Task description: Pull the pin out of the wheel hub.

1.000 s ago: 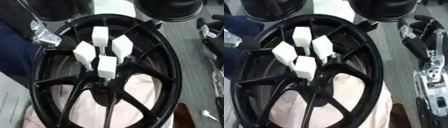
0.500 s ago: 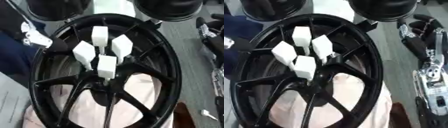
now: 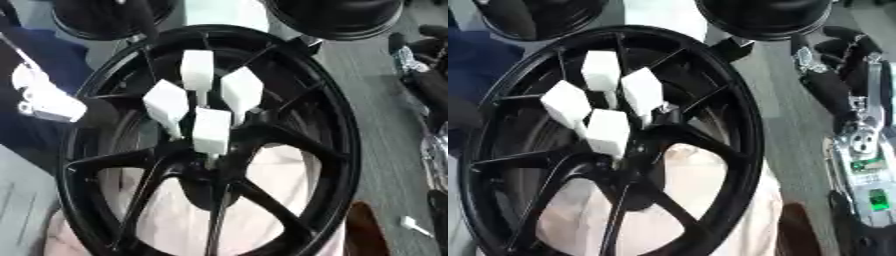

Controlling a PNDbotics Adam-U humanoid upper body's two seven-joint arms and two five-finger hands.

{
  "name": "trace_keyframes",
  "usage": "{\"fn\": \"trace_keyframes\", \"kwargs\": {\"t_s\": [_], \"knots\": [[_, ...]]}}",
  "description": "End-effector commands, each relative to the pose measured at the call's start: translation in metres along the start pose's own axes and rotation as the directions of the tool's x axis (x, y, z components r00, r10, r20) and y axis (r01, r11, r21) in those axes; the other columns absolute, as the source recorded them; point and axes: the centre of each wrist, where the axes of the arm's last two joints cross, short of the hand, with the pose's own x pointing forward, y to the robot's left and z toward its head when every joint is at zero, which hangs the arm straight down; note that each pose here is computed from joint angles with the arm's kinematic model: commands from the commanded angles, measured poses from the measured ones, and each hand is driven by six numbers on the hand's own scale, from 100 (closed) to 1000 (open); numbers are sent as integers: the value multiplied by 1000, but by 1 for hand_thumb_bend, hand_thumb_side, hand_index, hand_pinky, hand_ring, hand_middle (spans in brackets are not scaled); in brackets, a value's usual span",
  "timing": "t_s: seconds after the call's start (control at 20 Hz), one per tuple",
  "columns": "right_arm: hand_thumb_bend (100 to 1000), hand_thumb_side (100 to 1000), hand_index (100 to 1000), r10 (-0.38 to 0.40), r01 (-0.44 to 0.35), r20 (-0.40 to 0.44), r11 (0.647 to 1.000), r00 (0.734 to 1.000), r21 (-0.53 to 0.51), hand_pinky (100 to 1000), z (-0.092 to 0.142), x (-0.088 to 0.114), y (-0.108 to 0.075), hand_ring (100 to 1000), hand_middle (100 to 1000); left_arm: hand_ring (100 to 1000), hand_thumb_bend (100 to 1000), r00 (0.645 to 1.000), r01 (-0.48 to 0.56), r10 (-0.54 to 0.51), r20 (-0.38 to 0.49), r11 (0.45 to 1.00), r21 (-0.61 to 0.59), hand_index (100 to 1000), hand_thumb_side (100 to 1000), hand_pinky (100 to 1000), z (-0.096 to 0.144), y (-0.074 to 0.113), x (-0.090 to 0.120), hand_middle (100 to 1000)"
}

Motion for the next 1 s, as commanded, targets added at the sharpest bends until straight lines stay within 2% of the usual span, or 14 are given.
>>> {"fn": "trace_keyframes", "kwargs": {"t_s": [0.05,0.8,0.85,1.0], "knots": [[452,256,688,0,-1,39,1000,999,12,801,-4,10,-1,725,524,782,476,1000,4,-5,-26,1000,-9,873,453,796,7,3,2,817],[452,256,689,-5,4,37,1000,999,21,801,-4,10,0,726,524,754,467,999,-35,34,-30,999,-18,856,403,781,0,0,8,784],[451,258,689,-5,4,37,1000,999,22,801,-4,10,0,726,524,777,446,999,-24,24,-33,1000,-10,848,316,792,2,1,9,791],[452,258,689,-4,3,36,1000,999,29,801,-4,10,1,726,524,783,449,998,34,-32,-52,999,35,859,287,794,6,3,16,804]]}}
